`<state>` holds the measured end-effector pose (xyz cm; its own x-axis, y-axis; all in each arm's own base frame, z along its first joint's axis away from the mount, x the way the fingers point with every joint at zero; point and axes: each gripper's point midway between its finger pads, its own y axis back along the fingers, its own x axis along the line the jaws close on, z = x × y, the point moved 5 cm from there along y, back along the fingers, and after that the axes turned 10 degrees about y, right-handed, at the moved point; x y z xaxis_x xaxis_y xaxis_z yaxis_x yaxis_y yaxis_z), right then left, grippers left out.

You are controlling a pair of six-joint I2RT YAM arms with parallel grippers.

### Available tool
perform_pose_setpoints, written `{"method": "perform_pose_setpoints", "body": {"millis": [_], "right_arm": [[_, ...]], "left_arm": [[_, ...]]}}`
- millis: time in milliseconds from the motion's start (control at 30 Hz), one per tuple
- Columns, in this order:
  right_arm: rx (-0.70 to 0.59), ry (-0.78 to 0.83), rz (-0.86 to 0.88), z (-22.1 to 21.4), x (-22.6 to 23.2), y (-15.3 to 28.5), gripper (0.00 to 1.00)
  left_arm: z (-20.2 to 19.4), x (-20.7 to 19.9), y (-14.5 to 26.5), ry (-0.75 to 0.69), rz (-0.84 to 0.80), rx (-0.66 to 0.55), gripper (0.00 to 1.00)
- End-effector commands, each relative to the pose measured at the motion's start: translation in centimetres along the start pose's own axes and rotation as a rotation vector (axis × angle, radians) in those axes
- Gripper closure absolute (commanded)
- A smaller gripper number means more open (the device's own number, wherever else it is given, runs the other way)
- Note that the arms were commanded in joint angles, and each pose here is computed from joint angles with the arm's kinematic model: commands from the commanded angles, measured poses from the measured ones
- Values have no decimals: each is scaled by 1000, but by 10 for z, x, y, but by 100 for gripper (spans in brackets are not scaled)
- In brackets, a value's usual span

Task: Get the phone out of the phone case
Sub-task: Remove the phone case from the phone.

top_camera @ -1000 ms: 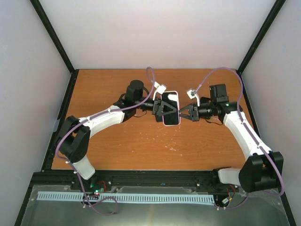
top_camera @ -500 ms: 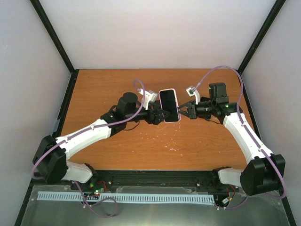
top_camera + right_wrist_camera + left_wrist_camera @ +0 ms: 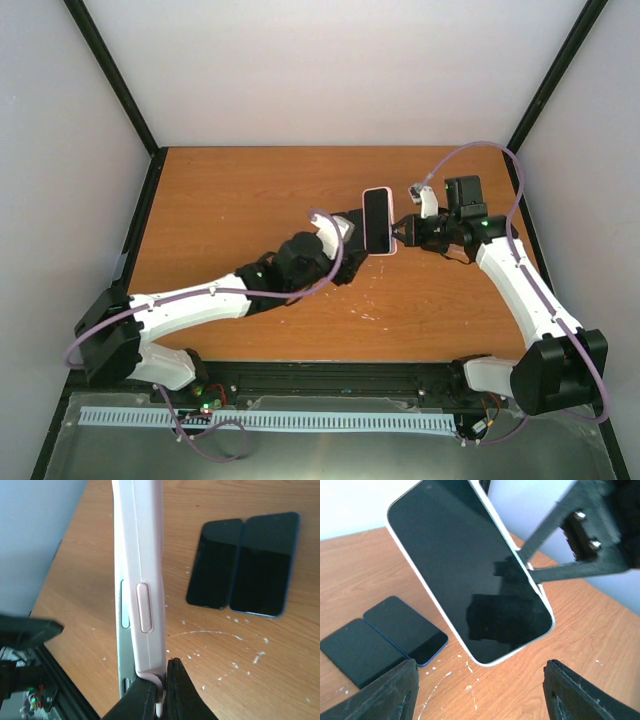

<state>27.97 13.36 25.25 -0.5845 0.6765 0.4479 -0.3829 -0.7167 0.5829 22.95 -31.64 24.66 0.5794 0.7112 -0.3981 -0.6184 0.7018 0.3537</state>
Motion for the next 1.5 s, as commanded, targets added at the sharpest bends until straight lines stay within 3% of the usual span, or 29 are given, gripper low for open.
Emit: {"method": "perform_pose_setpoints", "body": {"millis": [0, 167, 400, 900, 1333, 1467], "right_arm": [[-12, -136, -112, 14, -6, 11, 97], [-2, -207, -112, 13, -6, 12, 97], [18, -249, -92, 11, -9, 7, 97], [15, -289, -15, 4, -9, 5, 97], [12, -379, 168, 0, 2, 5, 97], [14, -387, 176, -1, 3, 8, 97]], "left_arm": [[28, -28, -4, -178, 73, -181, 32], [19, -53, -19, -338, 59, -204, 38], [10, -71, -40, -439, 43, -202, 37], [-2, -50, -69, -552, 263, -166, 38], [-9, -34, -69, -784, 485, -260, 42], [-8, -35, -65, -820, 514, -302, 50]]}}
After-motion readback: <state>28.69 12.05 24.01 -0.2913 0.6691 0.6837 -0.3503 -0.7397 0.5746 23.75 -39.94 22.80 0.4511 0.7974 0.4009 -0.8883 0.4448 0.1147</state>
